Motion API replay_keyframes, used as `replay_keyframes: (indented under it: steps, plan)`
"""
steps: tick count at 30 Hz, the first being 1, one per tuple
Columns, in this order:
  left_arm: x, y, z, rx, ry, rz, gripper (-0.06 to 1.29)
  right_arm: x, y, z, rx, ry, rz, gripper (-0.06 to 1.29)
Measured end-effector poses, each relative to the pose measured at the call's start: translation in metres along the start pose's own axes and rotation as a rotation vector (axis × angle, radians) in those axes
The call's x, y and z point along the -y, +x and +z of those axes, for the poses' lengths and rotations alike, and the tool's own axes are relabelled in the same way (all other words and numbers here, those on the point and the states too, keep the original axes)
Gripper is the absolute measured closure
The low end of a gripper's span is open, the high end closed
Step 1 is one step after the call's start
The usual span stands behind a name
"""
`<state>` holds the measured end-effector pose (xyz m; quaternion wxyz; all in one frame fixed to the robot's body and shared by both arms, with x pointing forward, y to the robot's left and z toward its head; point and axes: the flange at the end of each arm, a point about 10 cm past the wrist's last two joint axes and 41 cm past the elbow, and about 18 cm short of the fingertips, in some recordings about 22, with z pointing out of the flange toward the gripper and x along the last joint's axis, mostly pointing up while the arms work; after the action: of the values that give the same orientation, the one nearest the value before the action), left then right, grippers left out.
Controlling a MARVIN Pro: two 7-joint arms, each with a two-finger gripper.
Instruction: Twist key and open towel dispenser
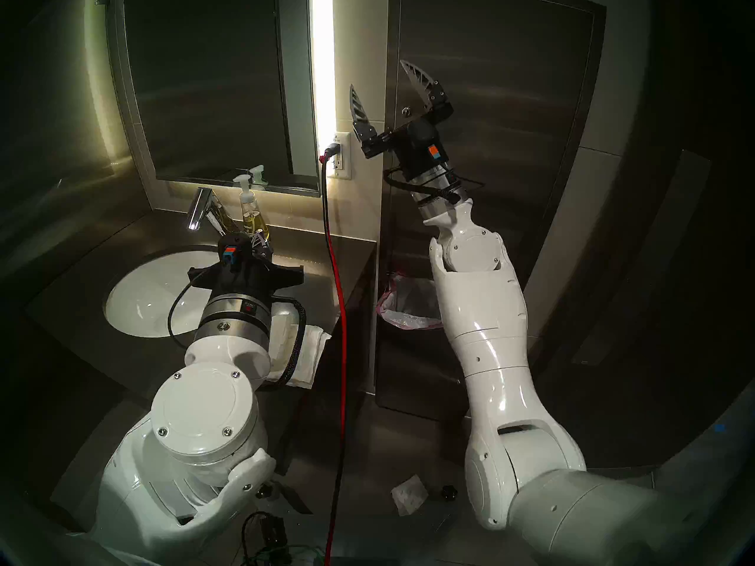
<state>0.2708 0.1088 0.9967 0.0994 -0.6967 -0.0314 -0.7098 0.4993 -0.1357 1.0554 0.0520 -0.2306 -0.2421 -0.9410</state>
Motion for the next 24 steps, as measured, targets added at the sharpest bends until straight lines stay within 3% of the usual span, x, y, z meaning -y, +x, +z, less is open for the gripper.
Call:
replay_keyframes:
  steps: [24]
  plan:
    - [0.001, 0.001, -0.002, 0.0, 0.036, -0.035, 1.25, 0.024, 0.012, 0.004, 0.031, 0.015, -0.058, -0.02]
